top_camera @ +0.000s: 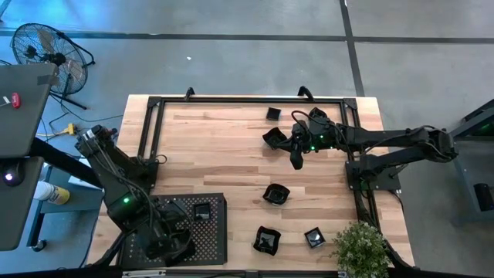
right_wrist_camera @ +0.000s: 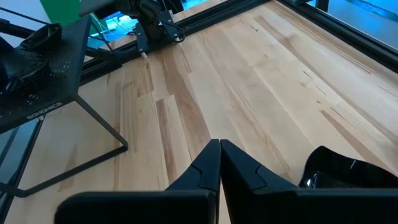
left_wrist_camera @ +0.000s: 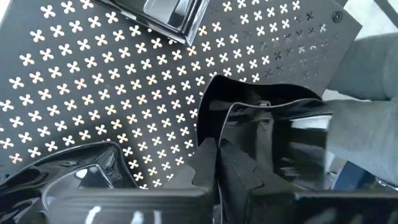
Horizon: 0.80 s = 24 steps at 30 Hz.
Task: Pick & Place Mini shaped plates
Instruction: Stack the distorted square plate on top of the distorted square plate on the shelf
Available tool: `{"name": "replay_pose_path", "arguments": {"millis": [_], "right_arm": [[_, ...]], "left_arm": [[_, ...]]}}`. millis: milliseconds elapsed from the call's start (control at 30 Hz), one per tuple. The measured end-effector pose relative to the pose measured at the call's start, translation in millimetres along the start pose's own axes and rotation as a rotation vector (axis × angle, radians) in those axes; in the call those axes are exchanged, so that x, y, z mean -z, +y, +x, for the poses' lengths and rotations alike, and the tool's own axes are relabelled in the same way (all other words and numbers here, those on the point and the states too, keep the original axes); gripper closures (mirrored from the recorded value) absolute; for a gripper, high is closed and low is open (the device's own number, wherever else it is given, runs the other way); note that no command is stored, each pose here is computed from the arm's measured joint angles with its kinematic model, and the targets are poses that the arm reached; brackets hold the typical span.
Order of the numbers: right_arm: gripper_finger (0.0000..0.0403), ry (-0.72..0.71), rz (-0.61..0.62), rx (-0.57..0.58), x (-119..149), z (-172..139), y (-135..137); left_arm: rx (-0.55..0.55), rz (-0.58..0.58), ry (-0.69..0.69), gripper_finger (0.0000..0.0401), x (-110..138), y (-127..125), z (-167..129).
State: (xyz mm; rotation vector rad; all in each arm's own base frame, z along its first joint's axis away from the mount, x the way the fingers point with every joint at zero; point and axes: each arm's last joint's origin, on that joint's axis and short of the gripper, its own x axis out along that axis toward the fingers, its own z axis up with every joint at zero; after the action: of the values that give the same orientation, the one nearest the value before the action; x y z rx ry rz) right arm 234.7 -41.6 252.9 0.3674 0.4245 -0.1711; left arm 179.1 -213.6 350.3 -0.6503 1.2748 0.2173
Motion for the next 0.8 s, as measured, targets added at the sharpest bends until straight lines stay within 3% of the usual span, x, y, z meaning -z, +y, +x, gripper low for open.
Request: {"name": "replay_pose_path", "arguments": {"millis": [267,433,533,633,700,800], "right_arm": [[0.0399,0.000,0.000,0.000,0.0,0.0,-0.1],[0.0400,0.000,-0.001,0.000,0.0,0.0,0.0],[0.0398,0.000,-0.001,0.000,0.0,0.0,-0.1],[0.0401,0.000,-0.001,0.000,0.0,0.0,0.0],[0.0401,0.002,-0.001,-0.003,0.1,-0.5,0.3],[0.0401,0.015,-0.004,-0.012,1.3,-3.1,2.5]], "left_arm": [[0.002,0.004,0.008,0.0335,0.2,-0.1,0.0],[0.009,0.064,0.043,0.0314,0.8,-0.1,-2.5],[0.041,0.119,0.006,0.0322,-8.2,-2.1,-12.3],[0.079,0.186,-0.096,0.0355,-24.1,-1.4,-25.9],[0.126,0.218,-0.168,0.0386,-41.9,0.6,-33.1],[0.146,0.269,-0.298,0.0391,-70.7,5.1,-39.6]]}}
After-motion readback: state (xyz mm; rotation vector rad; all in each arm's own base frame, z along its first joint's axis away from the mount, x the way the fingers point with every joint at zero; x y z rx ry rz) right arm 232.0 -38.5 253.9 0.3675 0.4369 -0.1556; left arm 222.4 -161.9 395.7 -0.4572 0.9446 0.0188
